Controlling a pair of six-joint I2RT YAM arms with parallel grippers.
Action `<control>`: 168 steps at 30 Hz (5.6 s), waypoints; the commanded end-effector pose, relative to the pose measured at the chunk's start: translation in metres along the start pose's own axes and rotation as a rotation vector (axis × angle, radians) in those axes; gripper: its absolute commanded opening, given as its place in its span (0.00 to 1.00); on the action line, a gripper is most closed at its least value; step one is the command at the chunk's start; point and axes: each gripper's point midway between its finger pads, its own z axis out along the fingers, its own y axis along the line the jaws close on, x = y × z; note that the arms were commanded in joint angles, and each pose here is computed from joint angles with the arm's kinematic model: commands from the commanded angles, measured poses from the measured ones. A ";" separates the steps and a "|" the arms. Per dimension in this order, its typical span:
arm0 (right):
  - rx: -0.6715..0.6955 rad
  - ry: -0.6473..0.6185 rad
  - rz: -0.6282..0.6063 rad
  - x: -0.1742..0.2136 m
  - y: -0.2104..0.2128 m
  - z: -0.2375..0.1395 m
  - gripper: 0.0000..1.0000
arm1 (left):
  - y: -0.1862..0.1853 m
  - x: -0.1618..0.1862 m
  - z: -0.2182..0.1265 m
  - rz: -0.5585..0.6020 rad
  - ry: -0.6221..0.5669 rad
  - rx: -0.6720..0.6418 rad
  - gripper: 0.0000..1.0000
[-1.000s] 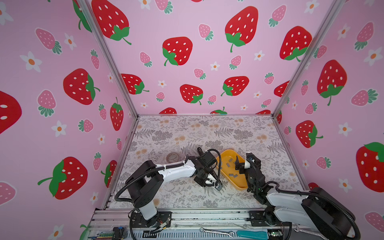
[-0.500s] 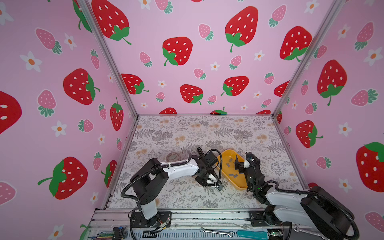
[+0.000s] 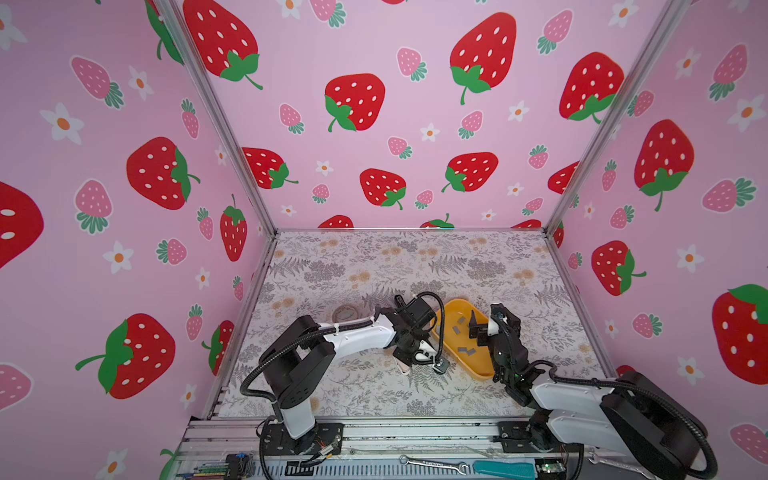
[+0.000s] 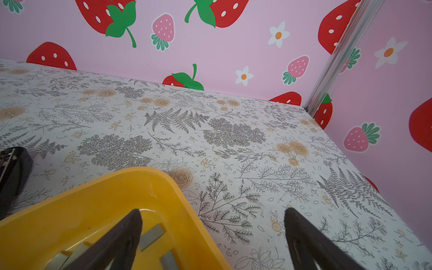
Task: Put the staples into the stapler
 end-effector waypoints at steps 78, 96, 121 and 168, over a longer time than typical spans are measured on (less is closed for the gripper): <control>-0.701 -0.159 0.296 -0.074 0.165 -0.081 0.48 | 0.031 -0.037 -0.144 -0.419 -0.462 -0.690 0.00; -0.681 -0.137 0.327 -0.061 0.170 -0.081 0.43 | 0.038 -0.043 -0.155 -0.423 -0.500 -0.713 0.00; -0.653 -0.111 0.275 -0.046 0.179 -0.075 0.41 | 0.024 -0.052 -0.172 -0.415 -0.586 -0.730 0.00; -1.341 -0.421 -0.185 -0.053 0.219 -0.193 0.71 | -0.034 -0.094 -0.174 -0.228 -0.746 -0.472 0.00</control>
